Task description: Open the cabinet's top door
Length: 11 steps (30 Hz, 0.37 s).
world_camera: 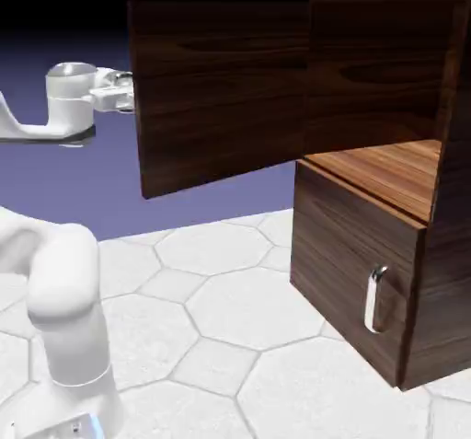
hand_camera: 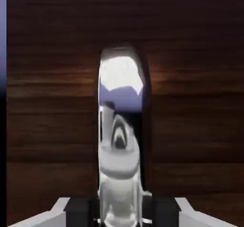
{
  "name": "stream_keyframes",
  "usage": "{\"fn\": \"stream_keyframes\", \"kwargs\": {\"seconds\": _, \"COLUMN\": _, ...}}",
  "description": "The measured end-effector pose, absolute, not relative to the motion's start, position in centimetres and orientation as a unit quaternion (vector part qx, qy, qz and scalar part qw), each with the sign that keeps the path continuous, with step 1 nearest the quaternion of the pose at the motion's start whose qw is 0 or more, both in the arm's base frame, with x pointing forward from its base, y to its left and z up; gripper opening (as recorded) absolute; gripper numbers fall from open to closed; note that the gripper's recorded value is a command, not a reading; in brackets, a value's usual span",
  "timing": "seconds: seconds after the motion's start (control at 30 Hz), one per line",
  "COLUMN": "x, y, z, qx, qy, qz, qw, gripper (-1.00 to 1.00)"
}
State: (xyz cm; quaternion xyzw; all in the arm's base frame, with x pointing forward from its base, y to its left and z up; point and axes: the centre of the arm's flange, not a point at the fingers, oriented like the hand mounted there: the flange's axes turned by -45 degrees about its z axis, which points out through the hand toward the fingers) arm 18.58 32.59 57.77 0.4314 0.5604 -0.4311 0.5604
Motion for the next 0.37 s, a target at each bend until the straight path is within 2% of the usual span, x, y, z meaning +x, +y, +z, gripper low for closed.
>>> {"fn": "stream_keyframes", "kwargs": {"seconds": 0.37, "x": 20.3, "y": 40.8, "z": 57.8, "qx": 0.486, "qy": 0.514, "qz": -0.486, "qw": 0.514, "gripper": -1.00}}
